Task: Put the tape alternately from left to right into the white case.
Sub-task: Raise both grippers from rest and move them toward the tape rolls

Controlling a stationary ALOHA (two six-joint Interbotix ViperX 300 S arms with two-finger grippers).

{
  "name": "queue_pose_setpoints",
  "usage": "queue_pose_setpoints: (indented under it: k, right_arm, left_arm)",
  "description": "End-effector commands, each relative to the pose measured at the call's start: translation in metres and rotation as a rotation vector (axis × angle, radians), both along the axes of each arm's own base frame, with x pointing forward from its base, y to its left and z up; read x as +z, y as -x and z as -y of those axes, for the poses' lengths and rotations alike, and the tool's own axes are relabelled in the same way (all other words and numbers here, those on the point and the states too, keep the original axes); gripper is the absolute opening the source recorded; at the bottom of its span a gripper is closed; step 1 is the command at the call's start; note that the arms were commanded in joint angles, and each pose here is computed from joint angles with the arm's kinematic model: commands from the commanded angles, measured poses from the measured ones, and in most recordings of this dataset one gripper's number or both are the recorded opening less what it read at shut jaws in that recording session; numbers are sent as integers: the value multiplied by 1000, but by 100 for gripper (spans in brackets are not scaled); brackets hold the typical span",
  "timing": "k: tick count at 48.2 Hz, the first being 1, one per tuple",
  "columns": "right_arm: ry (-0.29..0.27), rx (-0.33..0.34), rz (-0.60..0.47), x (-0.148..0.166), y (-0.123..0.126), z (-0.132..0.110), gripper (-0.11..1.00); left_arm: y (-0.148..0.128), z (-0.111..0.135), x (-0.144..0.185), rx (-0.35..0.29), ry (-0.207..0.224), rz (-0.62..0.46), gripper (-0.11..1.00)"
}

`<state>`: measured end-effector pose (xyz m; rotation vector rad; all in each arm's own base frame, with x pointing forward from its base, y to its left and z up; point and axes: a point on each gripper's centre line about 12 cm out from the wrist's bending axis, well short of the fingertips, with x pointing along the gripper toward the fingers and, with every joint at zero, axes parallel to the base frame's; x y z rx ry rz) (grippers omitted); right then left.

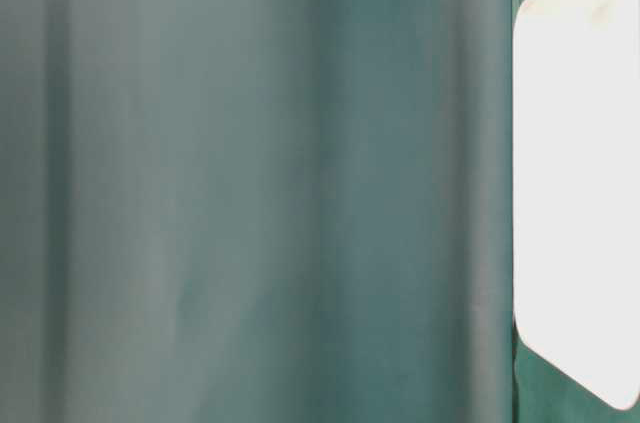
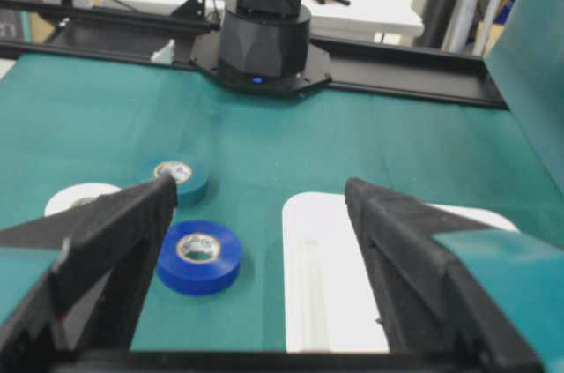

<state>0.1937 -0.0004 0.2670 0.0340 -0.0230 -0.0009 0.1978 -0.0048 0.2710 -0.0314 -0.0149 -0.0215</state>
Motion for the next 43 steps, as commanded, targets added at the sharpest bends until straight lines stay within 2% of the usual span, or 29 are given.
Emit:
queue_pose_setpoints:
  k: [1,11,22,43]
  right_arm:
    - [-9,-1,5,5,-4,0,85]
    - [-49,-2,-70,0,-18,0,85]
    - [-60,-6,-169,-4,-34,1,84]
    - [-66,-11,-307,-18,-59,1,84]
  left_arm:
    - [-6,1,5,-3,4,-9,67]
    - [-21,1,2,-2,45,-113,66]
    - [-37,-1,-5,12,74,-211,67]
    - [-80,-2,-23,28,82,-412,65]
